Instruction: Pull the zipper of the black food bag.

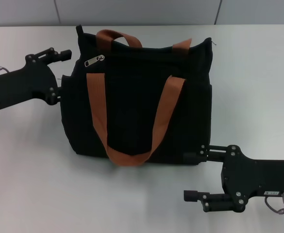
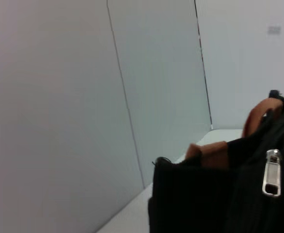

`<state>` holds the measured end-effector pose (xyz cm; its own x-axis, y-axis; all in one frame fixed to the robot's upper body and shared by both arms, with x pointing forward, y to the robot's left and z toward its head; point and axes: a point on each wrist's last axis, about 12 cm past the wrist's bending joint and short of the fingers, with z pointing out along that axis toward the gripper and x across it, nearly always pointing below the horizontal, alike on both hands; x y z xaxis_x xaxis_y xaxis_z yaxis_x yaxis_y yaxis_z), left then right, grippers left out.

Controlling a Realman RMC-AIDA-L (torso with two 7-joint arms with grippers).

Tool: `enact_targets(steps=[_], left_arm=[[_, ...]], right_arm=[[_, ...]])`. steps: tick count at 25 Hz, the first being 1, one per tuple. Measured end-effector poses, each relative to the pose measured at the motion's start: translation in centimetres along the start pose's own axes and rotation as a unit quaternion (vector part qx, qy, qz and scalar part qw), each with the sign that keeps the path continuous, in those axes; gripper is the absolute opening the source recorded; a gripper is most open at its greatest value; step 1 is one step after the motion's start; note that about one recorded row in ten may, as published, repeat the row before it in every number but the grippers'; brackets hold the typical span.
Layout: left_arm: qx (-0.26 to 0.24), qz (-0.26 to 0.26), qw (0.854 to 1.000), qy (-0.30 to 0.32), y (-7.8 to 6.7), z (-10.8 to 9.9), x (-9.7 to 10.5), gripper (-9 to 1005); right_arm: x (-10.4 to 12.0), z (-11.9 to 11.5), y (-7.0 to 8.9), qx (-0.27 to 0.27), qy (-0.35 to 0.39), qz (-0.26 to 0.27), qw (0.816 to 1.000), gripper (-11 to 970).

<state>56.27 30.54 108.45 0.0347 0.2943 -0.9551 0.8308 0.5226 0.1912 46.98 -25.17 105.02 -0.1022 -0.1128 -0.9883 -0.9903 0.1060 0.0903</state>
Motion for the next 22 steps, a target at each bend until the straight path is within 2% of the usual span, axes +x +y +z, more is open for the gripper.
enact_targets(steps=[9, 15, 19, 22], left_arm=[[-0.022, 0.035, 0.999, -0.019, 0.2, -0.2, -0.2, 784], [-0.018, 0.034, 0.999, -0.027, -0.3, -0.2, -0.2, 572], [-0.015, 0.037, 0.999, -0.036, -0.6, -0.4, -0.2, 332], [-0.017, 0.036, 0.998, -0.05, -0.8, -0.8, -0.3, 231]], right_arm=[[-0.1, 0.0, -0.1, -0.001, 0.0, -0.003, 1.0, 732], [-0.2, 0.1, -0.2, -0.002, 0.0, -0.005, 1.0, 732], [-0.4, 0.1, -0.2, -0.007, -0.005, -0.005, 1.0, 732], [-1.0, 0.2, 0.0, -0.021, -0.027, -0.004, 0.999, 732]])
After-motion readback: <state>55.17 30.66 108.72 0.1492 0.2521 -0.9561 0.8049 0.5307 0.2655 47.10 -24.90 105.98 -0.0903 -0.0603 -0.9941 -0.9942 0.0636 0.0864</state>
